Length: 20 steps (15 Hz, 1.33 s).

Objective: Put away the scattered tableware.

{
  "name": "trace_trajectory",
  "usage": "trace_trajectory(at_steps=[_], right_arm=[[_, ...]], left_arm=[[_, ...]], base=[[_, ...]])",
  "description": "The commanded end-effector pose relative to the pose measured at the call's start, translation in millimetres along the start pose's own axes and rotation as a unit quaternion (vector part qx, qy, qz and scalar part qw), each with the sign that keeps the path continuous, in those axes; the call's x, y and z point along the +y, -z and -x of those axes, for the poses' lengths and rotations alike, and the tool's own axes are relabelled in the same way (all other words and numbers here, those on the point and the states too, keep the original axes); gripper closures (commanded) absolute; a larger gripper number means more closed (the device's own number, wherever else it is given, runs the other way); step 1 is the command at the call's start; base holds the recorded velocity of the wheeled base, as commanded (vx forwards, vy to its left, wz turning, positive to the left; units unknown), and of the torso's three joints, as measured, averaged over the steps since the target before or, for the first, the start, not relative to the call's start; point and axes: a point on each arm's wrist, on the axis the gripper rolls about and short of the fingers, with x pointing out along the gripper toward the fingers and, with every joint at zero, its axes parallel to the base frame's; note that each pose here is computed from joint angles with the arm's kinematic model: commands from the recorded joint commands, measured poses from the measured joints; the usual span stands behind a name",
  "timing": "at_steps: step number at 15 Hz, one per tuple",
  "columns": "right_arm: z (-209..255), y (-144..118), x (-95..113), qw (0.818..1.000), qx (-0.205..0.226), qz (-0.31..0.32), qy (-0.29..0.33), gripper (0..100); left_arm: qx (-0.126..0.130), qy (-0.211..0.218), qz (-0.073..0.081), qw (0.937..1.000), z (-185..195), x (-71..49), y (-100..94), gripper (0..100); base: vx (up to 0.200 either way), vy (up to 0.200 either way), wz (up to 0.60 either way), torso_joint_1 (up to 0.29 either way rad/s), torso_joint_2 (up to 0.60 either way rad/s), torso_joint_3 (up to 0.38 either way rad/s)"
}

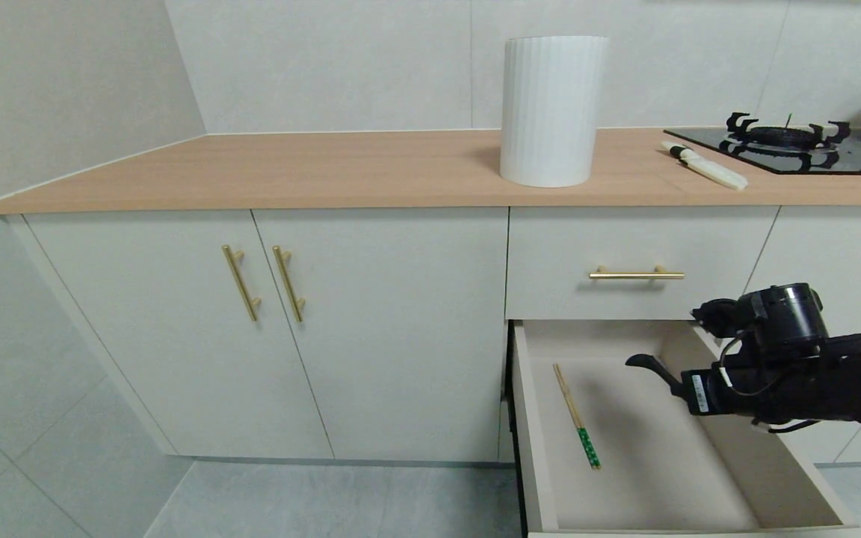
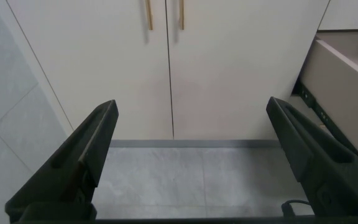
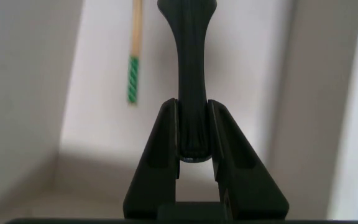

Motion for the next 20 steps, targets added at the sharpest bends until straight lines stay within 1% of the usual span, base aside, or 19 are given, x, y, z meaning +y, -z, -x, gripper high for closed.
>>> trace_trajectory(at_steps=[1,2,3,4,5,7,9,10,12,16,20], right_arm=[[-32,14,15,1.000,0.021,-0.014,0.000,100],[-44,19,17,1.000,0.024,-0.018,0.007,100],[-66,30,20,0.999,0.029,-0.015,0.020,100],[-74,35,21,0.999,0.030,-0.013,0.024,100],[-93,47,20,0.999,0.032,-0.011,0.035,100],[-104,56,20,0.999,0.027,-0.009,0.042,100],[-113,63,19,0.998,0.037,-0.007,0.052,100],[-116,66,20,0.998,0.039,-0.007,0.052,100],[-122,68,20,0.998,0.030,-0.006,0.051,100],[-124,68,20,0.998,0.026,-0.007,0.052,100],[-127,65,18,0.998,0.018,-0.011,0.066,100]], left_arm=[[0.000,0.000,0.000,1.0000,0,0.0,0.1,0],[0.000,0.000,0.000,1.0000,0,0.0,0.1,0],[-0.001,0.000,0.000,1.0000,0,0.0,-0.3,0],[-0.001,0.000,0.000,1.0000,0,0.0,-0.3,0],[-0.001,0.000,0.000,1.0000,0,0.0,-0.3,0],[0.000,0.000,0.000,1.0000,0,0.0,0.1,0],[0.000,0.000,0.000,1.0000,0,0.0,0.1,0],[-0.001,0.000,0.000,1.0000,0,0.0,-0.3,0],[0.000,0.000,0.000,1.0000,0,0.0,0.1,0],[0.000,0.000,0.000,1.0000,0,0.0,0.1,0],[0.000,0.000,0.000,1.0000,0,0.0,0.1,0]], base=[[0.000,0.000,0.00,0.000,0.00,0.000],[0.000,0.000,0.00,0.000,0.00,0.000],[0.000,0.000,0.00,0.000,0.00,0.000],[0.000,0.000,0.00,0.000,0.00,0.000],[0.000,0.000,0.00,0.000,0.00,0.000],[0.000,0.000,0.00,0.000,0.00,0.000],[0.000,0.000,0.00,0.000,0.00,0.000],[0.000,0.000,0.00,0.000,0.00,0.000],[0.000,0.000,0.00,0.000,0.00,0.000],[0.000,0.000,0.00,0.000,0.00,0.000],[0.000,0.000,0.00,0.000,0.00,0.000]])
